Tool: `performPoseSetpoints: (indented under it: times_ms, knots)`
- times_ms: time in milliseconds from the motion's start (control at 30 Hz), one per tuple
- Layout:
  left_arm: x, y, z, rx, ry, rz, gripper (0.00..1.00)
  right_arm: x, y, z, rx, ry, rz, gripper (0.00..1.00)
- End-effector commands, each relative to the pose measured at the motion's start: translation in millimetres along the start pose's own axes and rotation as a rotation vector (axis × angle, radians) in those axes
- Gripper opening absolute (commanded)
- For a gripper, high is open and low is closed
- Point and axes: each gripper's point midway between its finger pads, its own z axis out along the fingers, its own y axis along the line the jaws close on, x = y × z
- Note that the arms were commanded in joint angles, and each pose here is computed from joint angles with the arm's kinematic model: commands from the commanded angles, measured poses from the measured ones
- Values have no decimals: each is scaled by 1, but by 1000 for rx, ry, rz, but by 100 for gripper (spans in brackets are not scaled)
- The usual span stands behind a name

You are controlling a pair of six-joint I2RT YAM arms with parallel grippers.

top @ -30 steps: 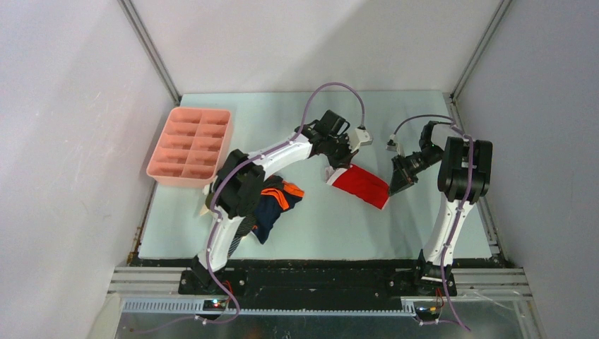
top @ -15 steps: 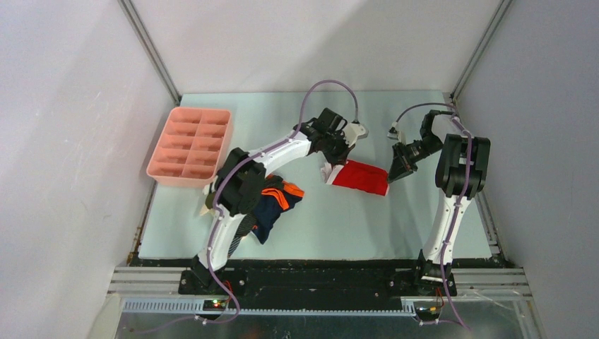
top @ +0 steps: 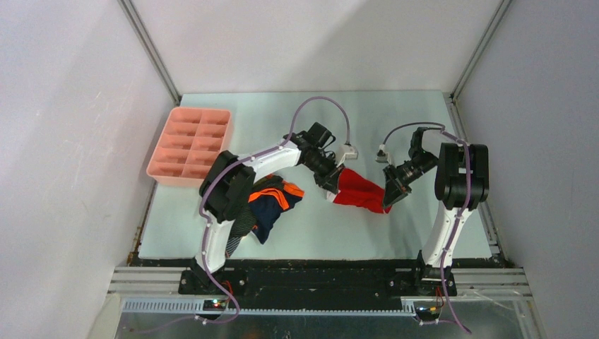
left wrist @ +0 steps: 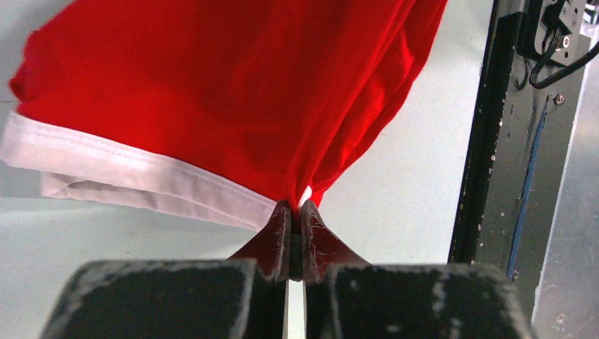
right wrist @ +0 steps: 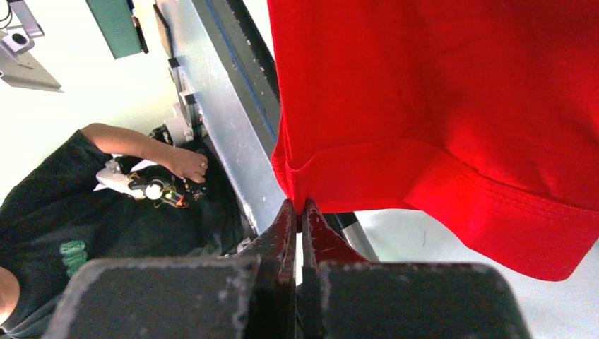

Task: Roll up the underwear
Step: Fold the underwear at the center of the board.

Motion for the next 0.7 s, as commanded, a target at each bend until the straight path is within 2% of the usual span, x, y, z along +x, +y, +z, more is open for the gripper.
performPoseSetpoints:
  times_ms: [0, 167, 400, 667]
  knots:
    - [-15, -12, -15, 4, -40, 59, 0, 1, 2, -6, 2, -10, -27, 0]
    - [-36, 9, -17, -89, -77, 79, 0, 5, -6, -9, -11, 1, 10, 0]
    - [-69, 27, -17, -145, -144, 118, 0, 7, -20, -22, -18, -69, 69, 0]
    - [-102, 66, -7, -259, -221, 36, 0, 9, -35, -26, -11, -98, 108, 0]
